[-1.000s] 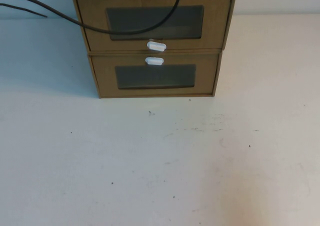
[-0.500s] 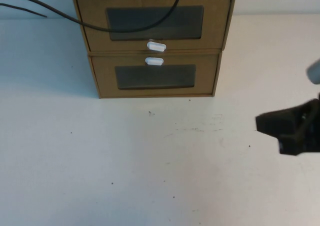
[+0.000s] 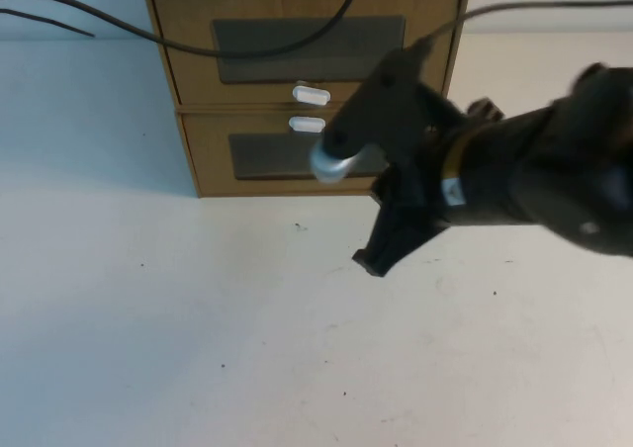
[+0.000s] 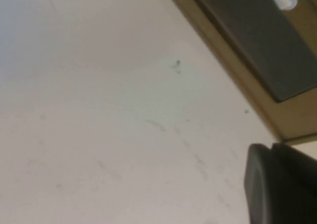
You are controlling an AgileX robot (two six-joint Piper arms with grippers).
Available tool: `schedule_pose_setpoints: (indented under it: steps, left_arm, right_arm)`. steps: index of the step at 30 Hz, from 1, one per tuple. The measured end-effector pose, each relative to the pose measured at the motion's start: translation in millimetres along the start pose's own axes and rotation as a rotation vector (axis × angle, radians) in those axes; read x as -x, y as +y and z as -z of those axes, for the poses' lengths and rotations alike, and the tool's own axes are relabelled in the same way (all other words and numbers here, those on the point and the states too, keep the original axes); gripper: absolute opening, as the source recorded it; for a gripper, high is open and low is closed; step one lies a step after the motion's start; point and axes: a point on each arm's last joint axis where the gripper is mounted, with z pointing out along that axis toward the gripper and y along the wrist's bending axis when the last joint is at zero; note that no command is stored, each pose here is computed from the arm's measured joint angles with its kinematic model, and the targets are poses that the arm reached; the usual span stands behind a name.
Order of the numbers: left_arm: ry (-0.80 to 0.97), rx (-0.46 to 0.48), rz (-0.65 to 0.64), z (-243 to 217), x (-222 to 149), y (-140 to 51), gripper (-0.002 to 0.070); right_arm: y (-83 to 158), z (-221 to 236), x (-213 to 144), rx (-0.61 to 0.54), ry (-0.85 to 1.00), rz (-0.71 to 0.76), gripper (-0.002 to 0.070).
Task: Open the shoe box
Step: 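Pull the top drawer of the cardboard box fully open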
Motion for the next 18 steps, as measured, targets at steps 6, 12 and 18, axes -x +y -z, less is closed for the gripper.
schedule_pose_setpoints:
  steps: [6, 12, 18]
  left_arm:
    - [0.006, -0.003, 0.028, 1, 0, -0.8, -0.0004]
    - [0.013, -0.004, 0.032, 2, -1, -1.8, -0.0004]
    - [0.016, -0.005, 0.037, 2, -1, -1.9, -0.0004]
  right_arm:
    - [16, -29, 12, -0.177, 0.005, 0.259, -0.0013]
    - [28, -59, 16, -0.315, -0.019, 0.423, 0.0005]
    - [30, -81, 20, -0.418, -0.1, 0.488, 0.0144]
